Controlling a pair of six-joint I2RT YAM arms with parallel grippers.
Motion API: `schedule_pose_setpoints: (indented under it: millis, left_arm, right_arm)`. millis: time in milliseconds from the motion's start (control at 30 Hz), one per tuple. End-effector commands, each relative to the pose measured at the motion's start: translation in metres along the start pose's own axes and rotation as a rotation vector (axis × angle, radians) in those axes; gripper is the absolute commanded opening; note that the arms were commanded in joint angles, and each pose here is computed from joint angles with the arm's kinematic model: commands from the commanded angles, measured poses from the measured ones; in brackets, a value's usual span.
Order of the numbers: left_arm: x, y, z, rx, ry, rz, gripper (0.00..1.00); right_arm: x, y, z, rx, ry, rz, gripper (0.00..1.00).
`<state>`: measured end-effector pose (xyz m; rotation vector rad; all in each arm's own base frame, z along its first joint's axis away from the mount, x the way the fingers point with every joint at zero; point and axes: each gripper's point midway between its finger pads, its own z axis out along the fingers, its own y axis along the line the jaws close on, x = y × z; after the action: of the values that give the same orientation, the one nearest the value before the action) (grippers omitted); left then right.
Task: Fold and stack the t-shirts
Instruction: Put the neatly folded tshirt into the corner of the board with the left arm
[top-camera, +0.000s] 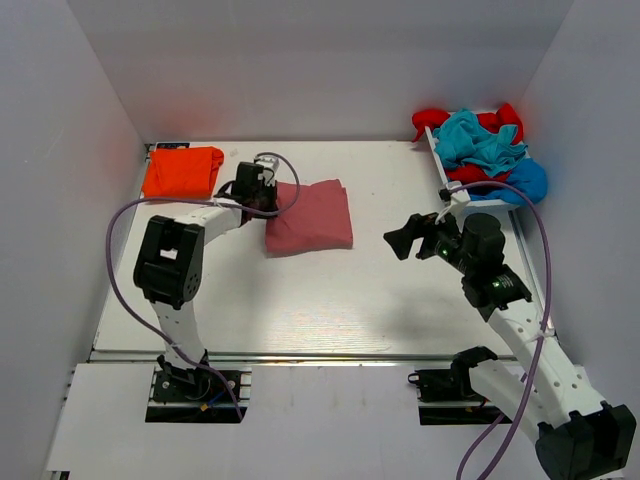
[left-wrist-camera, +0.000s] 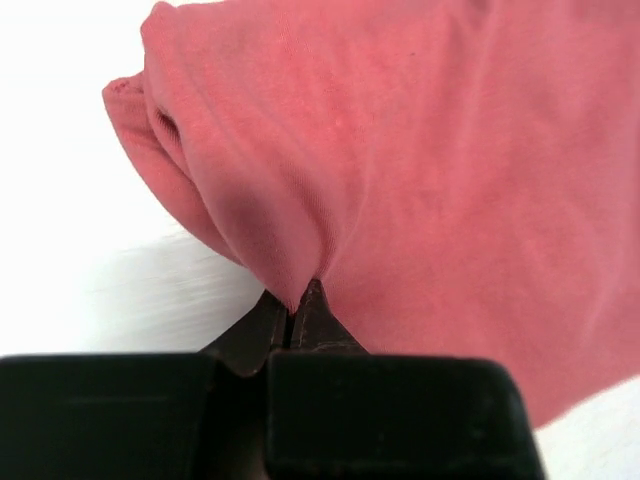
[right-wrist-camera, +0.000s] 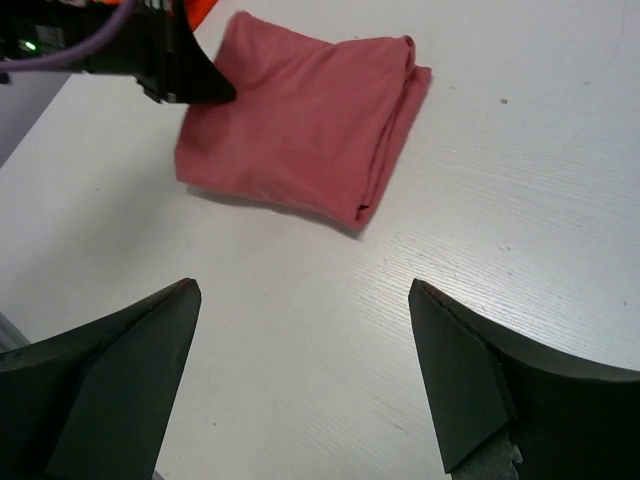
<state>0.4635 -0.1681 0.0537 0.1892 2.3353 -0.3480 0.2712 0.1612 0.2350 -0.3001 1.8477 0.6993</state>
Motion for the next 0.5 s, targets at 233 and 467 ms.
schedule_pose_setpoints:
  millis: [233, 467]
  left_arm:
    - [-0.119, 0.049, -0.111, -0.233, -0.195, 0.316, 0.0]
    - [-0.175, 0.068, -0.141, -0.285, -0.246, 0.466, 0.0]
  right_arm:
    - [0.005, -0.006, 0.002, 0.019, 0.008, -0.02, 0.9]
    - [0.001, -0.006, 0.001, 0.025, 0.007, -0.034, 0.9]
